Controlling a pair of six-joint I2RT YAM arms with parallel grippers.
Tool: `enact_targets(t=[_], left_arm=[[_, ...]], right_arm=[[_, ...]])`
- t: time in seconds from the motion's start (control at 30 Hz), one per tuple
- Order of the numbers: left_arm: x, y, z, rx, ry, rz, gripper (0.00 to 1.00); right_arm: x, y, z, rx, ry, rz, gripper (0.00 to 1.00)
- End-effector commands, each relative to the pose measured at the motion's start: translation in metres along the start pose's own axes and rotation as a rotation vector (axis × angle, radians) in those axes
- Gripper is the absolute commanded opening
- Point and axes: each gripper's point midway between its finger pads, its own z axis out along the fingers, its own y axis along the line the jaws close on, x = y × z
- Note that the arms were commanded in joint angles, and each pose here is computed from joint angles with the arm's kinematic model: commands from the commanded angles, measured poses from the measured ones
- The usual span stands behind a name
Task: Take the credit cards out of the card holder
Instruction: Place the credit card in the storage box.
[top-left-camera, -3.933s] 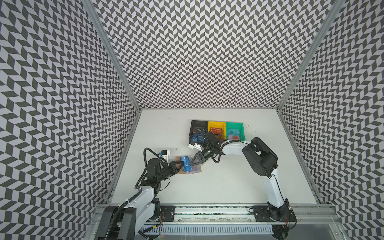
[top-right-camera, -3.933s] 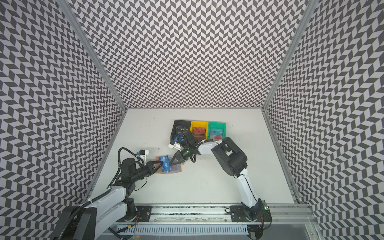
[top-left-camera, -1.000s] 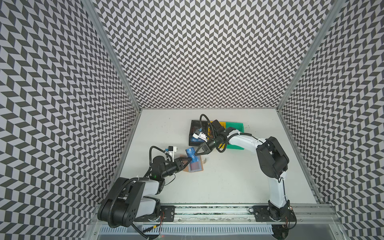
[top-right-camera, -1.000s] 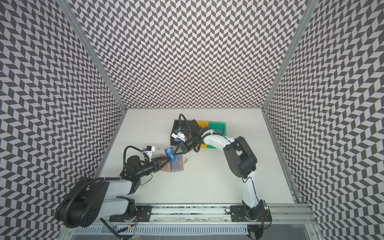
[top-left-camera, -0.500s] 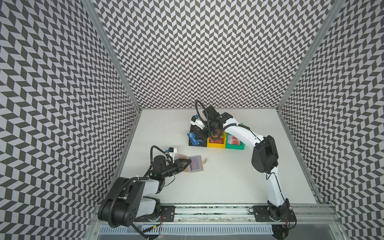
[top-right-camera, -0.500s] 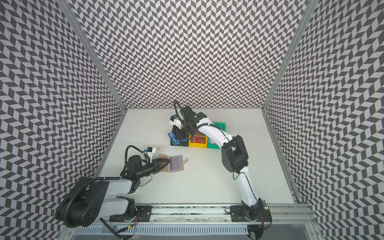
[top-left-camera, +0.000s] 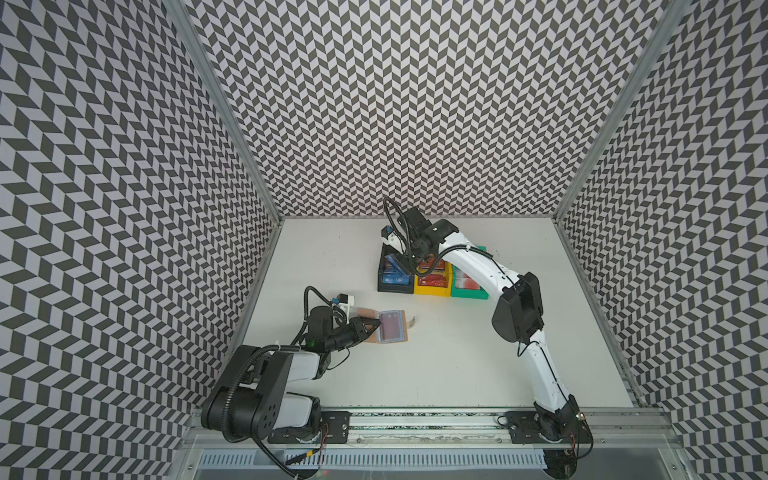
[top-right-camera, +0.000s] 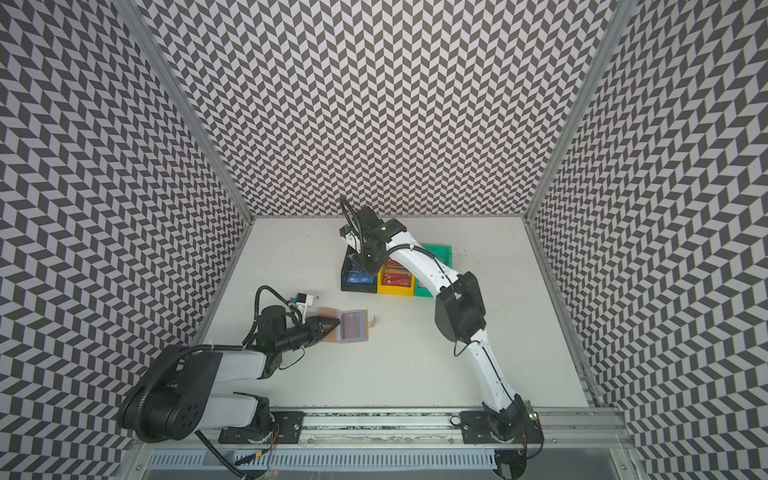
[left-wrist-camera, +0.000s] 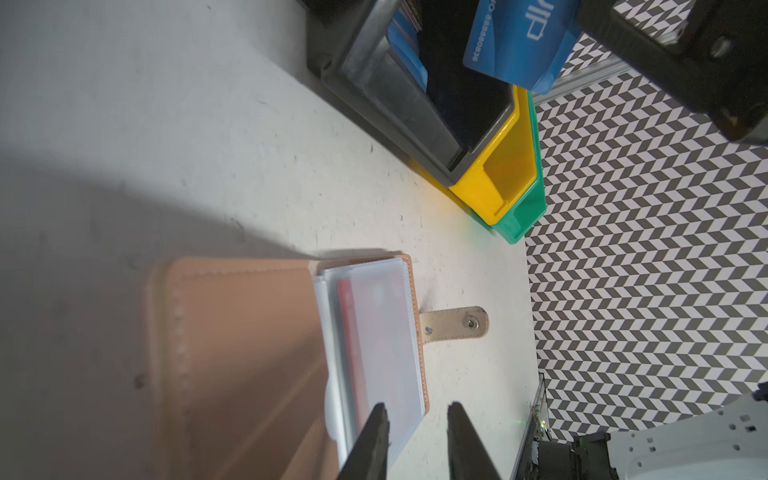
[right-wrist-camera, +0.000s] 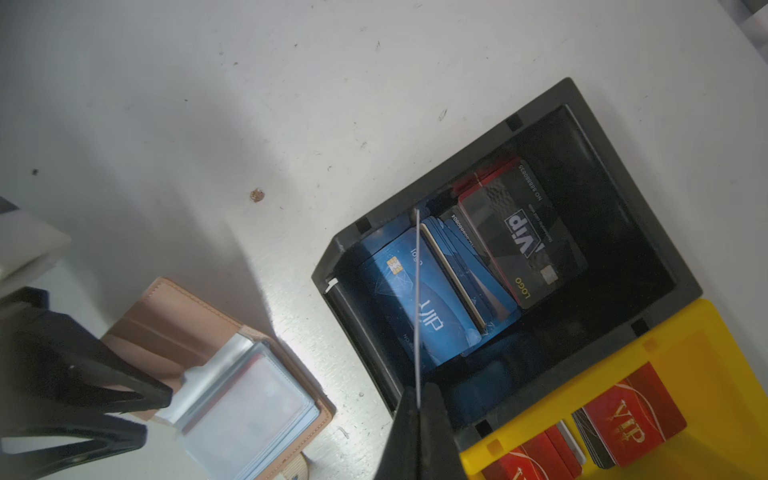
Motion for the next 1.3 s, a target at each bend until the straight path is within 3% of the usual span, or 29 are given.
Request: enact_targets(t=[0.0,0.67,1.27], left_arm=[[-0.004,0.008,0.002,-0.032,0.000,0.009,0.27],[-0.009,0.017,0.009,-0.042,0.009,-0.005,0.25],[-0.009,0.024,0.013,-0.054,0.025,-0.010,0.25]], right_arm=[[0.003,-0.007,0.012,0.052,0.028,-0.056,0.00],[0.046,0.017,0.032,-0.013,0.160,-0.153,0.00],[0.051,0.015,0.050,-0.006,0.186,-0.187,0.00]])
